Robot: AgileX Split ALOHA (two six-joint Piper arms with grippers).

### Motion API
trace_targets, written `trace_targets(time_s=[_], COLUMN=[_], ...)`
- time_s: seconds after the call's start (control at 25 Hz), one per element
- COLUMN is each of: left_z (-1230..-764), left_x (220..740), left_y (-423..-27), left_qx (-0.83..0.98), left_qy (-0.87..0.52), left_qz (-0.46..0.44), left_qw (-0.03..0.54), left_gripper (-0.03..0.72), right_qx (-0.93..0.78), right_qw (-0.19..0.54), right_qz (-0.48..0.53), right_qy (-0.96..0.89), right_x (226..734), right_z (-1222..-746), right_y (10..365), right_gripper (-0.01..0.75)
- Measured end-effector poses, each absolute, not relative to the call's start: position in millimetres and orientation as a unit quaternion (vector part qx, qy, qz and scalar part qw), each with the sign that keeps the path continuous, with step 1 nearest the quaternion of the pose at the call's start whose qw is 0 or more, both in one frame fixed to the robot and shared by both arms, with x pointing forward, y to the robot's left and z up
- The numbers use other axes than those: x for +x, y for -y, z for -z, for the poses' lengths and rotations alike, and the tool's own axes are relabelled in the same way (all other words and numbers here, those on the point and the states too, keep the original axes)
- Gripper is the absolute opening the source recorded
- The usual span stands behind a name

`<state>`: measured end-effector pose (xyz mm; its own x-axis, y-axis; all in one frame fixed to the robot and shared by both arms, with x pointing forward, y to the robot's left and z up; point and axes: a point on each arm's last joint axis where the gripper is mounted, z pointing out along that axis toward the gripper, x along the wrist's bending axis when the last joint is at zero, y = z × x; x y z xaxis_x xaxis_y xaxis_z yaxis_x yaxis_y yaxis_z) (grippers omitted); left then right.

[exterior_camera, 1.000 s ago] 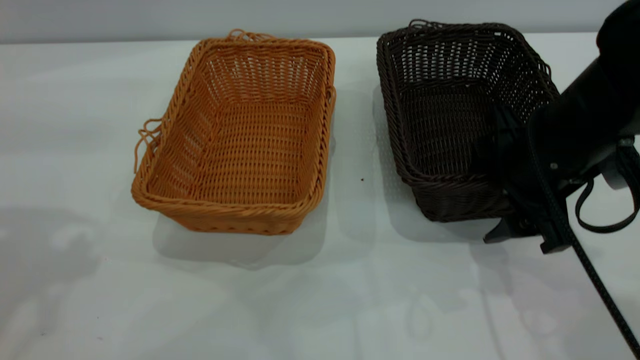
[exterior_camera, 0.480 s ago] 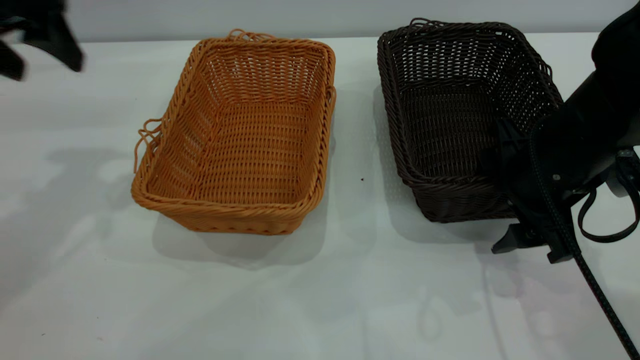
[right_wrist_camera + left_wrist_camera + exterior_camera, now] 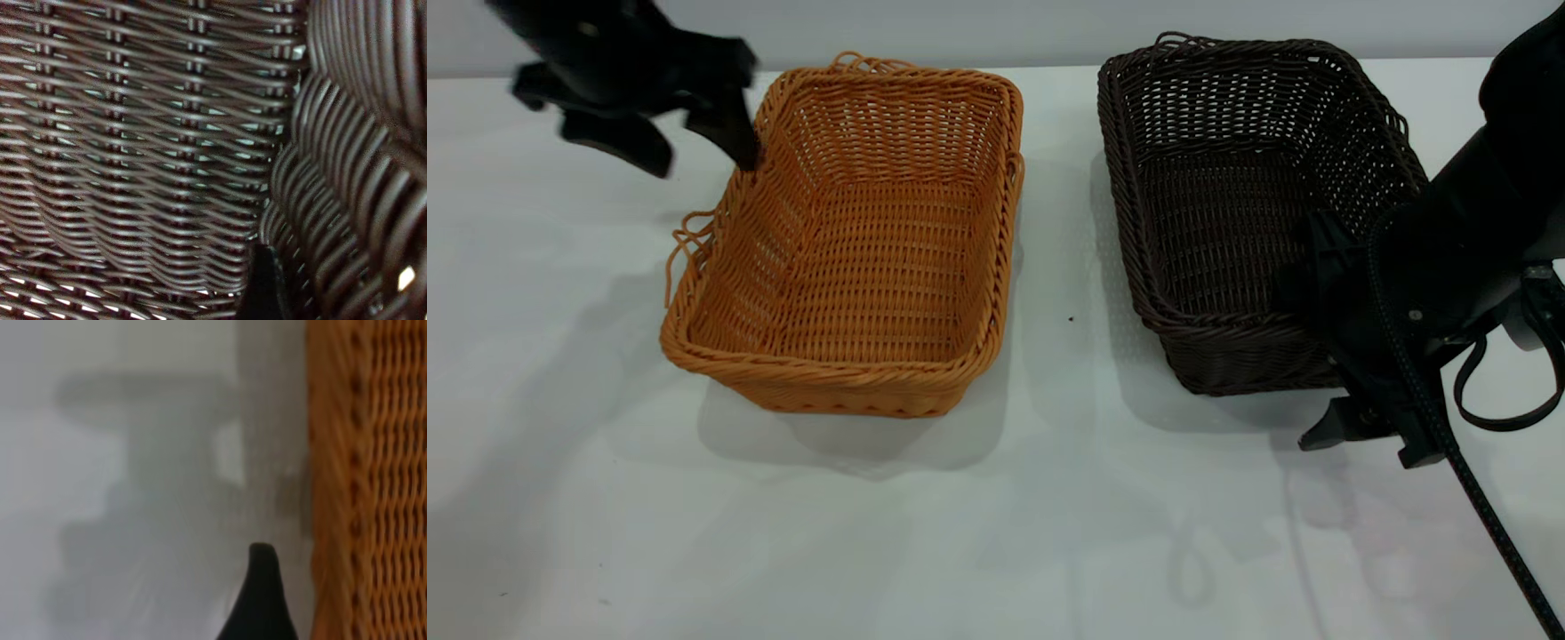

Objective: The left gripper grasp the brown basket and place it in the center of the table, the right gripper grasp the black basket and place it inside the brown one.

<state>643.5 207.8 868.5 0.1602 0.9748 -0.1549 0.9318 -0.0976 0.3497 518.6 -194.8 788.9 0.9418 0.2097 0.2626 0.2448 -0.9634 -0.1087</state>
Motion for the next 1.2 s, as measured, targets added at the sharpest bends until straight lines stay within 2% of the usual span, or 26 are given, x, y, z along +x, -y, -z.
trace_targets(time_s=[0.28,0.4,0.52,0.68,0.84,0.92,1.2], left_z=[-818.3,-806.5,-805.8,-806.3,-806.4,-806.3,-814.1], left_x=[642.3,639.2,639.2,640.2,640.4,640.4,641.0], left_y=[-198.7,-195.1,-194.6,-194.5,-194.5,-194.8,-199.4], left_qx=[0.740,0.742,0.742,0.742,0.741,0.744,0.786], left_qy=[-0.652,-0.652,-0.652,-0.652,-0.652,-0.650,-0.601], left_qz=[-0.038,-0.029,-0.030,-0.033,-0.033,-0.035,-0.062], left_qw=[0.160,0.151,0.151,0.154,0.154,0.153,0.132], left_gripper=[0.549,0.530,0.459,0.290,0.141,0.092,0.085], right_qx=[-0.982,-0.982,-0.982,-0.982,-0.982,-0.980,-0.964], right_qw=[0.073,0.072,0.072,0.073,0.074,0.073,0.075], right_qz=[0.126,0.126,0.126,0.127,0.130,0.133,0.169], right_qy=[0.118,0.121,0.122,0.120,0.112,0.127,0.191], right_x=[518.5,518.5,518.5,519.0,521.6,522.3,534.4], right_z=[-789.0,-789.0,-789.0,-789.2,-790.2,-791.5,-807.8], right_y=[194.3,194.3,194.3,194.1,195.0,194.9,208.9], right_gripper=[0.501,0.469,0.386,0.218,0.106,0.100,0.100])
